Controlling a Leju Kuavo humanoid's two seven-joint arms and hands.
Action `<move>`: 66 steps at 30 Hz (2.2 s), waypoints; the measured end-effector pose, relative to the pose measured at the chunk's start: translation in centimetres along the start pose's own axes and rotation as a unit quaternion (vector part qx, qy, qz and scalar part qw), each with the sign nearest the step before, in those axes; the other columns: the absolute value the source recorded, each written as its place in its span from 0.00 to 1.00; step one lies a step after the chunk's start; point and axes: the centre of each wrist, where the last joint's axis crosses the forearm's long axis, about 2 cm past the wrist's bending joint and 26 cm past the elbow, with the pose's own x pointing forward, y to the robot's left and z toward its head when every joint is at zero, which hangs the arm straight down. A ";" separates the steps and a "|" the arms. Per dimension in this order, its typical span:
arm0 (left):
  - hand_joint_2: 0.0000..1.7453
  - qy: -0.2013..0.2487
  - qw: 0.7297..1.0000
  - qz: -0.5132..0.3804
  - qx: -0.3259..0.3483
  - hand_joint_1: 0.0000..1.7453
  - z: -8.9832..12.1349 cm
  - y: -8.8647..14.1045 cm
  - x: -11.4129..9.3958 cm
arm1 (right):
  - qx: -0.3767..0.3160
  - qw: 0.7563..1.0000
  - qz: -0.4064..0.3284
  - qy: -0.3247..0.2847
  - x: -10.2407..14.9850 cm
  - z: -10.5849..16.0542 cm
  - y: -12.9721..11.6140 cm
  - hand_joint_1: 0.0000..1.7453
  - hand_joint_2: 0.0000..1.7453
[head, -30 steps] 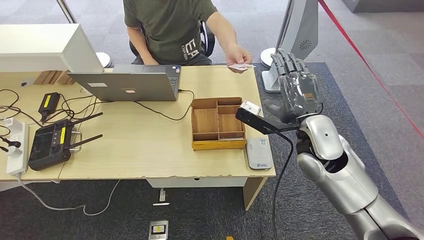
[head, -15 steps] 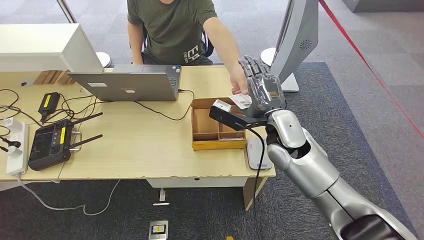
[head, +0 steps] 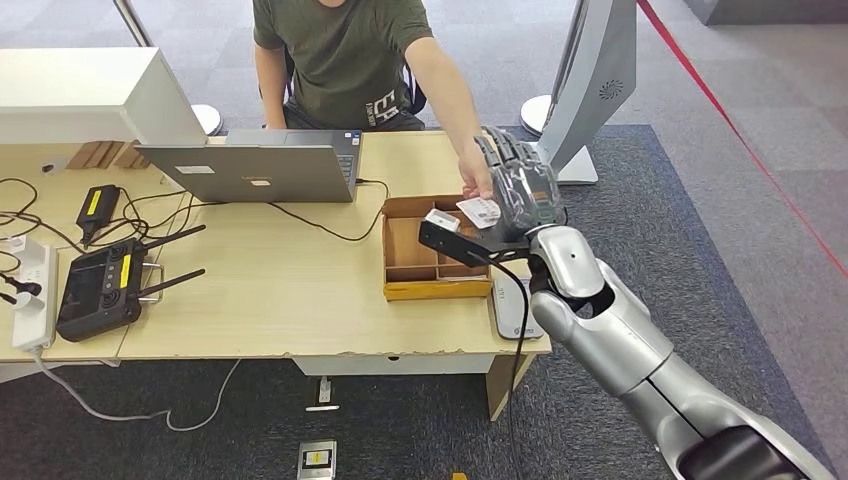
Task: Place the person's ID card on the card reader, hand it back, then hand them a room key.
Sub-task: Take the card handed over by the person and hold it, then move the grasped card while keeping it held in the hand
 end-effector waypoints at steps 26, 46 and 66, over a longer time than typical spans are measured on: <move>0.00 -0.003 1.000 -0.002 -0.007 0.00 0.0 0.0 -0.1 | 0.027 0.999 0.039 0.018 -1.5 0.5 1.1 1.00 1.00; 0.00 0.006 1.000 0.014 -0.003 0.00 0.0 0.0 -0.2 | 0.032 0.999 0.039 -0.006 -0.5 0.0 1.0 1.00 1.00; 0.00 0.018 1.000 0.020 0.004 0.00 0.1 0.1 -0.5 | 0.100 0.991 0.023 0.083 -6.5 3.0 5.1 1.00 1.00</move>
